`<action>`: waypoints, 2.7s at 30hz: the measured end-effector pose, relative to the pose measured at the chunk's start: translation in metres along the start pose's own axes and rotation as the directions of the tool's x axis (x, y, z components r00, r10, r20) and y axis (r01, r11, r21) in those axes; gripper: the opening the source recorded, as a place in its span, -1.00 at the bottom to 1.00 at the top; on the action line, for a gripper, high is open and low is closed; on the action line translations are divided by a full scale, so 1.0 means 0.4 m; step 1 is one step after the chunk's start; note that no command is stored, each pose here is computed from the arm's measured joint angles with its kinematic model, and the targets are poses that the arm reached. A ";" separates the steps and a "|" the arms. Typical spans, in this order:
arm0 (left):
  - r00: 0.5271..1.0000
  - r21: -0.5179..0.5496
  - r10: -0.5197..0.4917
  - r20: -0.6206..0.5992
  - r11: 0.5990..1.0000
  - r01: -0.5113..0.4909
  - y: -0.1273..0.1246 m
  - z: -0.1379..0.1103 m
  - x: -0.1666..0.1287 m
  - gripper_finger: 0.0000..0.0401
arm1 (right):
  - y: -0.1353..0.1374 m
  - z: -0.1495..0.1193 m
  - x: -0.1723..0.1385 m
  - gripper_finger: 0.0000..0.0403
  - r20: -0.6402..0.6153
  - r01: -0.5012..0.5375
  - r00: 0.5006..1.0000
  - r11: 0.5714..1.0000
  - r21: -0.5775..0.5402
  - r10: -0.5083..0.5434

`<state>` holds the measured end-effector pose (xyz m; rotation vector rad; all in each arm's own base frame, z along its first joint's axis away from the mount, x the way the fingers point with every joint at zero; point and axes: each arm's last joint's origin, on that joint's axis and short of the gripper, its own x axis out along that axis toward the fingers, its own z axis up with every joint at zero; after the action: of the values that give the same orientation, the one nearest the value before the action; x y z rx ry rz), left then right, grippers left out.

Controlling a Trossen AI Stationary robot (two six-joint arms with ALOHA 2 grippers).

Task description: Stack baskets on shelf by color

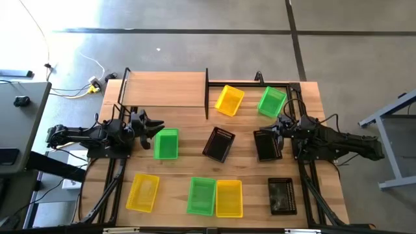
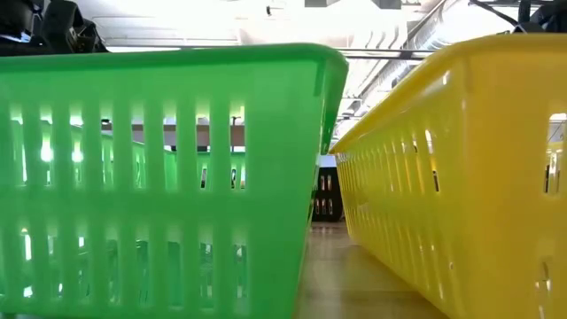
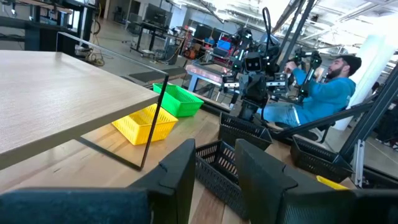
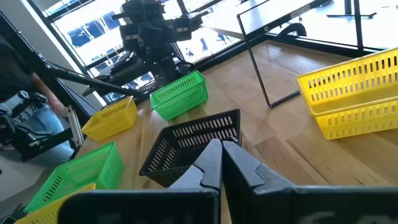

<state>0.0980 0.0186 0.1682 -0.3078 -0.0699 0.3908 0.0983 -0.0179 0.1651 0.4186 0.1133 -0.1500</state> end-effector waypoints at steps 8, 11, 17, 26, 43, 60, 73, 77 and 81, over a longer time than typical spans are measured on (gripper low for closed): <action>1.000 0.000 0.000 0.000 1.000 0.000 0.000 0.000 0.000 -0.48 | 0.000 0.000 0.000 -1.00 0.000 0.000 1.000 1.000 0.000 0.000; 1.000 0.000 0.000 0.000 1.000 0.000 0.000 0.000 0.000 -0.48 | 0.000 0.000 0.000 -1.00 0.000 0.000 1.000 1.000 0.000 0.000; 1.000 0.000 0.000 0.000 1.000 0.000 0.000 0.000 0.000 -0.48 | 0.000 0.000 0.000 -1.00 0.000 0.000 1.000 1.000 0.000 0.000; 1.000 0.000 0.000 0.000 1.000 0.000 0.000 0.000 0.000 -0.48 | 0.000 0.000 0.000 -1.00 0.000 0.000 1.000 1.000 0.000 0.000; 1.000 0.000 0.000 0.000 1.000 0.000 0.000 0.000 0.000 -0.48 | 0.000 0.000 0.000 -1.00 0.000 0.000 1.000 1.000 0.000 0.000; 1.000 -0.027 0.000 0.001 1.000 0.000 0.000 0.000 0.000 -0.48 | 0.000 0.000 0.000 -1.00 0.000 0.000 1.000 1.000 0.000 0.000; 0.990 -0.295 0.124 0.065 0.950 -0.100 0.008 0.009 -0.001 -0.17 | 0.000 0.000 0.000 -1.00 0.000 -0.001 1.000 1.000 0.000 0.001; 0.982 -0.337 0.091 0.164 0.941 -0.031 0.000 0.035 -0.003 -0.17 | 0.000 0.000 0.000 -1.00 -0.001 0.000 1.000 1.000 0.000 0.000; 0.959 -0.304 0.044 0.281 0.951 0.046 -0.012 0.074 -0.011 -0.19 | 0.000 0.000 0.000 -1.00 0.000 0.000 1.000 1.000 0.000 0.000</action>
<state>0.0919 0.0212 0.1976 -0.5592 -0.4183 0.4217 0.0983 -0.0179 0.1651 0.4187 0.1136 -0.1498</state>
